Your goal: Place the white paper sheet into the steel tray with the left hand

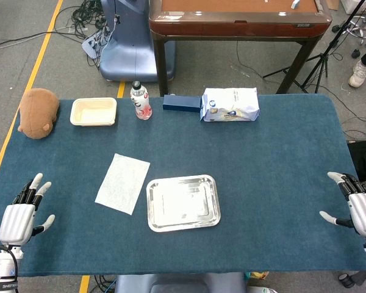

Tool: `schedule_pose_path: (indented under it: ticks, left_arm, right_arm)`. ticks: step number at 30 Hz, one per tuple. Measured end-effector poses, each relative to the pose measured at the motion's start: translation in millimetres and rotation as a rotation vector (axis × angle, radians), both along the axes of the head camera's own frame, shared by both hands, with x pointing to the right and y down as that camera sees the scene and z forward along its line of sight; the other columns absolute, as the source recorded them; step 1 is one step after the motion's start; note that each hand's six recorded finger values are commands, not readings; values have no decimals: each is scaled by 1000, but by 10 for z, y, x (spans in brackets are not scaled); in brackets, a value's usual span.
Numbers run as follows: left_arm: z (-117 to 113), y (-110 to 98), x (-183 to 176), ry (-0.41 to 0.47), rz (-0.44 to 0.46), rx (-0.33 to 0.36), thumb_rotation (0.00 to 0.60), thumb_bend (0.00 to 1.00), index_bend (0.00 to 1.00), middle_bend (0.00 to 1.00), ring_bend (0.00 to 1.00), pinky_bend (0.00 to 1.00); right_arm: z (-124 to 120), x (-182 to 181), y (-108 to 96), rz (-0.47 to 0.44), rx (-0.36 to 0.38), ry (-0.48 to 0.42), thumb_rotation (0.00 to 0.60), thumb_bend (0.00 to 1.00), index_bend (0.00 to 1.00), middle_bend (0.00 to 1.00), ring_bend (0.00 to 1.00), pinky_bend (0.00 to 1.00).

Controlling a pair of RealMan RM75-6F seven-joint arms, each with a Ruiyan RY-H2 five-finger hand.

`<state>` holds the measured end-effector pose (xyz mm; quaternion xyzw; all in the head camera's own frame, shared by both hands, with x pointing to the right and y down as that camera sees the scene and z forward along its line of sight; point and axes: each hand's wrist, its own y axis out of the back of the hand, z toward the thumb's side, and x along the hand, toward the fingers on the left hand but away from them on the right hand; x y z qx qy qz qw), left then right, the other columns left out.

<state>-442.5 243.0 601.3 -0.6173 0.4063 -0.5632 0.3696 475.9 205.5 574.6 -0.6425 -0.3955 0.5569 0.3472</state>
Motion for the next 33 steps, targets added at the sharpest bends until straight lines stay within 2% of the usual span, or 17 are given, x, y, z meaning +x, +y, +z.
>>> schedule_pose_path:
  ticks: [6, 12, 18, 20, 25, 28, 33]
  left_arm:
    - [19, -8, -4, 4, 4, -7, 600, 223, 136, 0, 0, 215]
    - [5, -18, 30, 18, 22, 3, 600, 220, 136, 0, 0, 259]
    - [13, -19, 70, 27, 45, 6, 600, 158, 147, 4, 38, 303]
    - [9, -21, 90, 34, 56, 11, 600, 143, 165, 55, 94, 334]
    - [-13, -28, 160, 65, 95, 39, 600, 116, 289, 481, 380, 415]
    - [-10, -16, 188, 93, 121, 50, 600, 112, 331, 563, 423, 415]
    - [30, -11, 190, 120, 147, 63, 600, 104, 353, 543, 371, 412]
  right_arm:
    - [23, -14, 15, -6, -9, 7, 600, 0, 165, 210, 132, 221]
    - [21, 8, 10, 2, -10, 5, 600, 0, 165, 210, 132, 222]
    - [9, 25, 5, 4, -11, 0, 600, 0, 165, 212, 132, 226]
    - [-7, 28, 4, 5, -6, -5, 600, 0, 166, 213, 132, 226]
    - [-27, 34, 4, 6, 1, -11, 600, 0, 172, 218, 132, 227]
    - [-19, 34, 6, 4, -4, -11, 600, 0, 172, 218, 132, 227]
    - [-16, 40, -1, 6, -5, -11, 600, 0, 172, 218, 132, 228]
